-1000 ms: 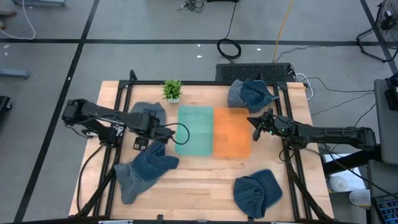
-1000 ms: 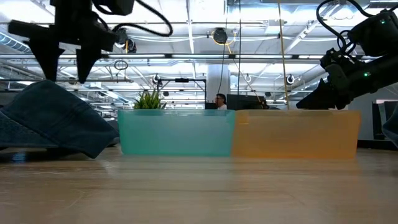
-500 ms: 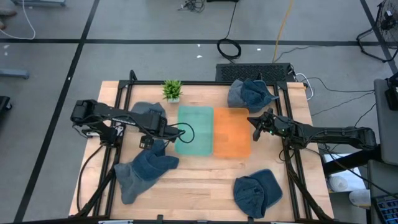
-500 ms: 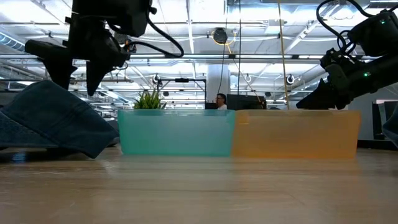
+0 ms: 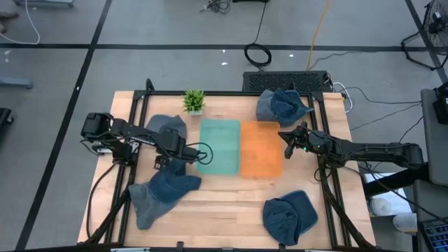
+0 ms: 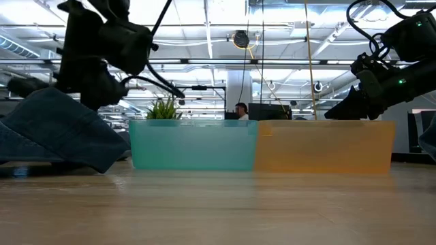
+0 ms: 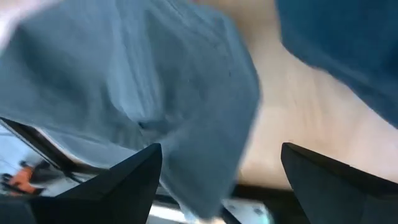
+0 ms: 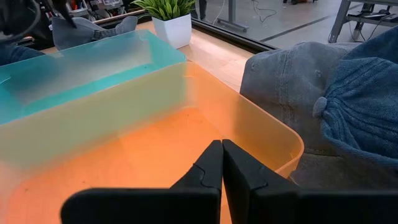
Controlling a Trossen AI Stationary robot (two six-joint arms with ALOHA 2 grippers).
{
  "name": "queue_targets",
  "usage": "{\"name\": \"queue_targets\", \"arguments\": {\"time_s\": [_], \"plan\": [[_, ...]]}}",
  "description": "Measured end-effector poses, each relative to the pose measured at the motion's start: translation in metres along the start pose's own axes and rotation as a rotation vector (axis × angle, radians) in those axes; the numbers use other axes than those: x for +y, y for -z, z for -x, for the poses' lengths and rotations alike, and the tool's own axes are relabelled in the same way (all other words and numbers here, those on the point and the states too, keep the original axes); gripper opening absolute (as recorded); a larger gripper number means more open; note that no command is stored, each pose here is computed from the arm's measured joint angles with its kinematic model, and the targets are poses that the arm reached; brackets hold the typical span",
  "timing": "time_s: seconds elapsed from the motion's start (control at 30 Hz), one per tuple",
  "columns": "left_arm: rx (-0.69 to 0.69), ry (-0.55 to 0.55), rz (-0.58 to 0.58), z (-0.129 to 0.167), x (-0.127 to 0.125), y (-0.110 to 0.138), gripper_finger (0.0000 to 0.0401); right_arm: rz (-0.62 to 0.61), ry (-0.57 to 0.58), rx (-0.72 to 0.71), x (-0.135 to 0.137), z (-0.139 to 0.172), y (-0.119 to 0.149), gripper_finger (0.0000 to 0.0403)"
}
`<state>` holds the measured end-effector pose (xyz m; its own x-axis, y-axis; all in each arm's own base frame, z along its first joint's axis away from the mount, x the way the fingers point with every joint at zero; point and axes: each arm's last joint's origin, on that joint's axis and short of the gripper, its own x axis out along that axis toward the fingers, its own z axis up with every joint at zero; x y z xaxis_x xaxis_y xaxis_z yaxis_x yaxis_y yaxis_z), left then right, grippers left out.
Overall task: Pick & Place hat
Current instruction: Put the middle left gray cap into the green bin
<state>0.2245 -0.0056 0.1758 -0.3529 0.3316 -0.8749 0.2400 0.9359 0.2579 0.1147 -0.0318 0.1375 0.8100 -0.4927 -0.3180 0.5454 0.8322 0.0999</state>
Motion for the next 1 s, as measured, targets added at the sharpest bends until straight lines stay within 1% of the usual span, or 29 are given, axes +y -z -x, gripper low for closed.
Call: {"name": "queue_targets", "arguments": {"time_s": [0.07, 0.23, 0.47, 0.57, 0.7, 1.0], "plan": [[0.010, -0.020, -0.014, -0.005, 0.001, 0.001, 0.0335, 0.000, 0.000, 0.000, 0.000, 0.000, 0.000, 0.0000], [0.021, -0.012, -0.007, -0.013, 0.004, 0.002, 0.0335, 0.000, 0.000, 0.000, 0.000, 0.000, 0.000, 0.0000], [0.022, -0.011, 0.003, -0.013, 0.005, 0.002, 0.0335, 0.000, 0.000, -0.001, 0.000, 0.000, 0.000, 0.0000], [0.020, -0.011, 0.004, -0.013, 0.005, 0.002, 0.0326, 0.000, 0.000, -0.001, 0.000, 0.000, 0.000, 0.0000], [0.020, -0.011, 0.003, -0.013, 0.005, 0.002, 0.0284, 0.000, 0.000, 0.000, 0.000, 0.000, 0.000, 0.0000], [0.019, -0.012, -0.009, -0.013, 0.006, 0.002, 0.0154, 0.000, 0.000, 0.000, 0.000, 0.000, 0.000, 0.0000]]}}
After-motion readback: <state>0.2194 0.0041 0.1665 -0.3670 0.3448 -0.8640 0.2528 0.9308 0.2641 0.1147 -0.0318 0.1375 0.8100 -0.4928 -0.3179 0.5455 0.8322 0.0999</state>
